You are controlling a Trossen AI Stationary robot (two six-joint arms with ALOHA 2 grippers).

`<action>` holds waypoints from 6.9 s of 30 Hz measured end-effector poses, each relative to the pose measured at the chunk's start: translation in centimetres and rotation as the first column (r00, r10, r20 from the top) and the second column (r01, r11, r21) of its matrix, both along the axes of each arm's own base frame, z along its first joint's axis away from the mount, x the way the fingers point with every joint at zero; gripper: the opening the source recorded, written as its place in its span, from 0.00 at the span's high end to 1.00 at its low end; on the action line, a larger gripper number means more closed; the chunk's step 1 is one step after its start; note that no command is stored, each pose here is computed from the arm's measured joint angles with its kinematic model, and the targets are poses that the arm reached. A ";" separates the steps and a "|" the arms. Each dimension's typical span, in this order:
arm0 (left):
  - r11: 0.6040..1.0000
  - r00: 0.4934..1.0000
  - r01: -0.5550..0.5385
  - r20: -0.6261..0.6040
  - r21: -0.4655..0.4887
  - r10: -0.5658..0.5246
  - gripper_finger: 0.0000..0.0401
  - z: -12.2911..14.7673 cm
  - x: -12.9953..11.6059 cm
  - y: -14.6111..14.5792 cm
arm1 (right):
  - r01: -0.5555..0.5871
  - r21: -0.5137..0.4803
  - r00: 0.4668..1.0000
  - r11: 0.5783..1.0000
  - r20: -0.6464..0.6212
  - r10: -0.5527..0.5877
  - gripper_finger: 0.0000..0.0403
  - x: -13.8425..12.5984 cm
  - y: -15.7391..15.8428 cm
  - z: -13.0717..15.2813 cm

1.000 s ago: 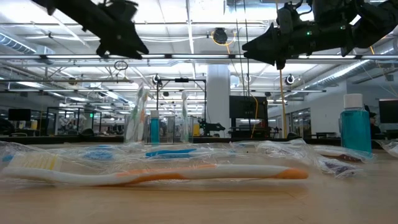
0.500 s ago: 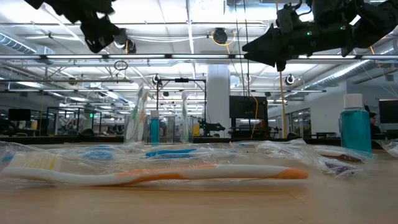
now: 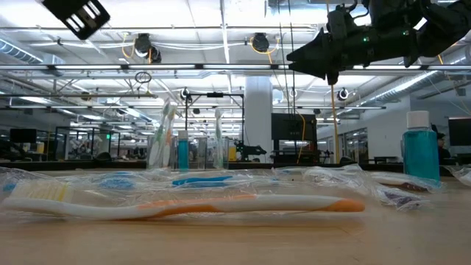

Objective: Pick & Place toothbrushing station
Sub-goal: Put the left mouthwash into the transparent organizer

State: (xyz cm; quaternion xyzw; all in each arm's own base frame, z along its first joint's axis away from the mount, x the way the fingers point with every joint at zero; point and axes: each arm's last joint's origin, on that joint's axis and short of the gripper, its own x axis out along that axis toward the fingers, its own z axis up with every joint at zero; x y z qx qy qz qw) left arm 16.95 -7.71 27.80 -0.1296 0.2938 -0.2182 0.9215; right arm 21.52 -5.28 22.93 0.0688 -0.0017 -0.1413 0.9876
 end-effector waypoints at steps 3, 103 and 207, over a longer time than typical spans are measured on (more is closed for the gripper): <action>0.998 0.998 0.064 -0.011 -0.001 -0.064 0.54 -0.1 -0.7 -1.3 | 0.000 0.005 1.000 1.000 0.001 0.000 0.58 0.0 0.0 0.0; 0.695 0.804 0.595 -0.296 0.404 -0.516 0.54 -7.9 -6.5 -11.2 | 0.001 0.008 1.000 1.000 -0.016 -0.001 0.58 -0.3 0.1 -0.8; 0.476 0.582 -0.784 0.209 0.397 0.786 0.71 -5.1 8.1 16.9 | 0.001 -0.027 1.000 1.000 0.017 0.000 0.58 -0.3 0.1 -0.4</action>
